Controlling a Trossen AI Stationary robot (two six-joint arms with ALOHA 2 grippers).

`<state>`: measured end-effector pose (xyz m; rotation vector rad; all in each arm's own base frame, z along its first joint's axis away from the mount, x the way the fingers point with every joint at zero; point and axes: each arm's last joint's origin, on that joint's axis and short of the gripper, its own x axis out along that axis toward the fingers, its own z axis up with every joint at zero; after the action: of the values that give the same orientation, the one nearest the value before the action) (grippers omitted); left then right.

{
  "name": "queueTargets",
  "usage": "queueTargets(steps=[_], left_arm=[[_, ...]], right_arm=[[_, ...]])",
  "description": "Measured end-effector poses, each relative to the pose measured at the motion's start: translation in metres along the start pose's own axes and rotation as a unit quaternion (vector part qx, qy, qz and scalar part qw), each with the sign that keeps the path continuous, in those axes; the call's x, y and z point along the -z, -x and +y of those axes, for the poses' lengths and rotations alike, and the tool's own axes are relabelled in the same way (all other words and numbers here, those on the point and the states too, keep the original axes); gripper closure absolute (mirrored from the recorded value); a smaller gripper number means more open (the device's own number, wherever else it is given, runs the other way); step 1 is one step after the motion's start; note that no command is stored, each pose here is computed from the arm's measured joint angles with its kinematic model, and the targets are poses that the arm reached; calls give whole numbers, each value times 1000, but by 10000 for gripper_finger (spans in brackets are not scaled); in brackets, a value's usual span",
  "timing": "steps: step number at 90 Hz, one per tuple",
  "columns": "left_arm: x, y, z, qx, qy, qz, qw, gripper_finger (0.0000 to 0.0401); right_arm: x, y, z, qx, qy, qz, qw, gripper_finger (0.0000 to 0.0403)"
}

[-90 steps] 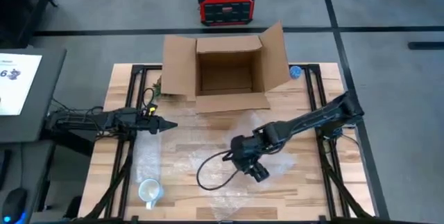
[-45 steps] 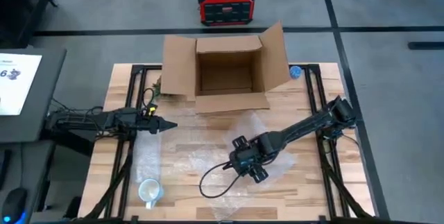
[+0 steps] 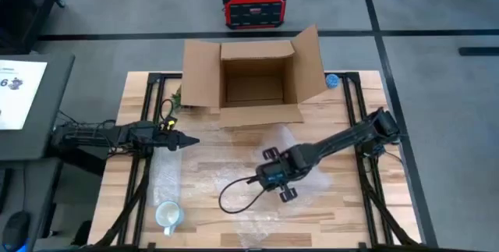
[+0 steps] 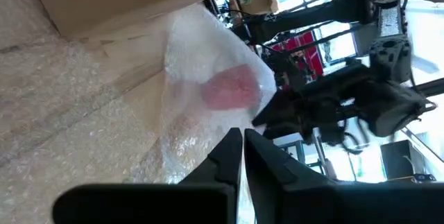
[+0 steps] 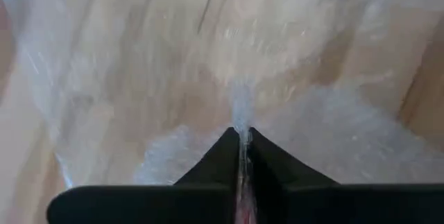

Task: Wrap mug
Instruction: Wrap the red mug with bubble wrap

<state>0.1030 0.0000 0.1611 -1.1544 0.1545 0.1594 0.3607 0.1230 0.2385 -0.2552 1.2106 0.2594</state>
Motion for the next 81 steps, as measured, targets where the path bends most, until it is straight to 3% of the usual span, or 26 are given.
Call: queueTargets(steps=[19,39,58,81], left_arm=[[0,0,0,0,-3,0,1000,401],[0,0,0,-1,-4,0,1000,401],[0,0,0,-1,-6,0,1000,401],[0,0,0,-1,-4,0,1000,401]], right_arm=[[-19,28,-9,8,-35,-50,998,400],[-26,33,-16,8,-67,-77,995,401],[-28,12,-15,2,-70,-58,996,401],[-31,-21,-11,-45,-75,-26,996,387]])
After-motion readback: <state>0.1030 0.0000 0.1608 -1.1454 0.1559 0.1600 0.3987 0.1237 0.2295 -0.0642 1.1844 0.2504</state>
